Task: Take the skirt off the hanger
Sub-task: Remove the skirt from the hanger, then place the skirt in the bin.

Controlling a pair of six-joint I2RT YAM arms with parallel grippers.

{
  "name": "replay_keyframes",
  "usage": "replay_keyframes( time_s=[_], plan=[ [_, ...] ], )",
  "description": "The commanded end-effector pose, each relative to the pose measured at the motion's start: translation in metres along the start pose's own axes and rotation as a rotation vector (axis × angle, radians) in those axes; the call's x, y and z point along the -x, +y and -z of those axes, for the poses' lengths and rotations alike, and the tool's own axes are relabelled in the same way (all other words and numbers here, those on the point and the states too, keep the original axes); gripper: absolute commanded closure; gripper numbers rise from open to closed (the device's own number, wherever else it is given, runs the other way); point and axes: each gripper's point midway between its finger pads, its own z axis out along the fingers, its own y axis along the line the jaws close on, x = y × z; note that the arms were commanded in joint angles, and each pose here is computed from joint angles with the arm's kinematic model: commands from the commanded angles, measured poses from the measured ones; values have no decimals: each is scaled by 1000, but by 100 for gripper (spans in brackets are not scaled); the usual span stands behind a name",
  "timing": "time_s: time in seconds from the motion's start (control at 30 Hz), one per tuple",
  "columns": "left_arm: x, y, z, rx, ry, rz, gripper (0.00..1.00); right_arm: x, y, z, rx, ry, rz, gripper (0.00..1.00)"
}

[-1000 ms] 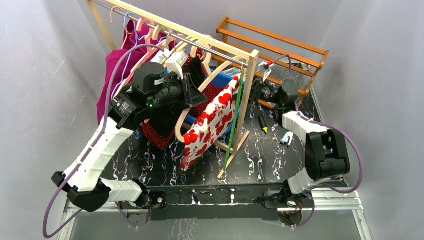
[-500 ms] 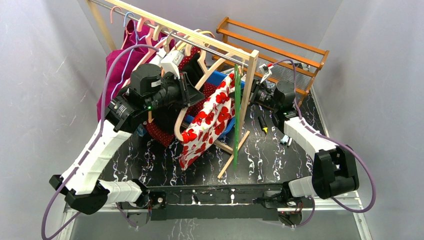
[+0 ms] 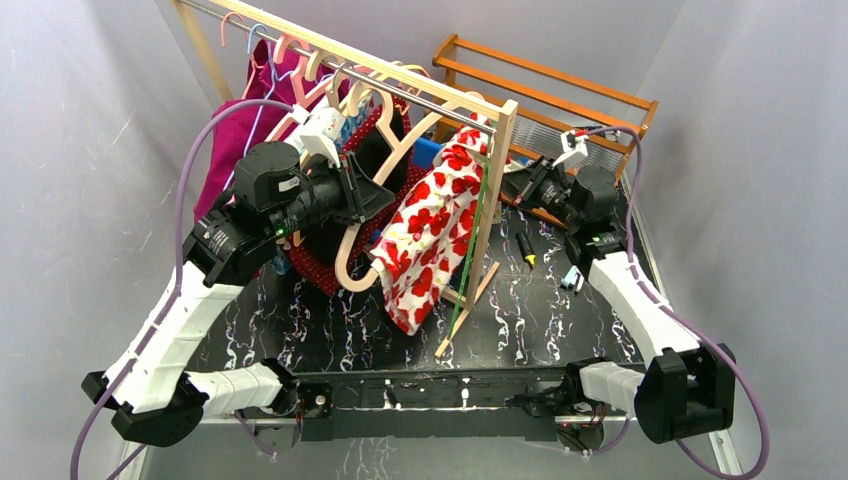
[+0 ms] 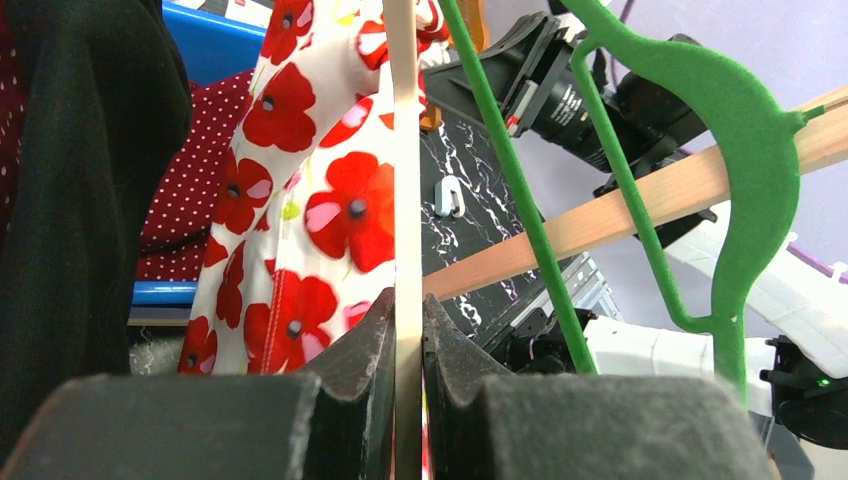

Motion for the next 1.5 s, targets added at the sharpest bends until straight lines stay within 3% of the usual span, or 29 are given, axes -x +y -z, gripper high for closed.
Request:
replay_keyframes(
  time_s=[0.0,0.27,0.9,1.03,1.47],
  plan=[
    [40,-14,32,-26,-175,-61,100,31,-47,23,-250,-124,37,100],
    [39,-2,47,30,-186,-121,100,79,-54,56,-346,-245,95,100],
    [29,7,63,60,-186,-166,100,190,8,59,-342,-410,318,100],
    [25,6,64,48,-181,-151,100,208,28,46,-266,-413,331,100],
    [24,6,64,43,-186,-120,100,233,150,-4,237,-367,250,100]
  ],
)
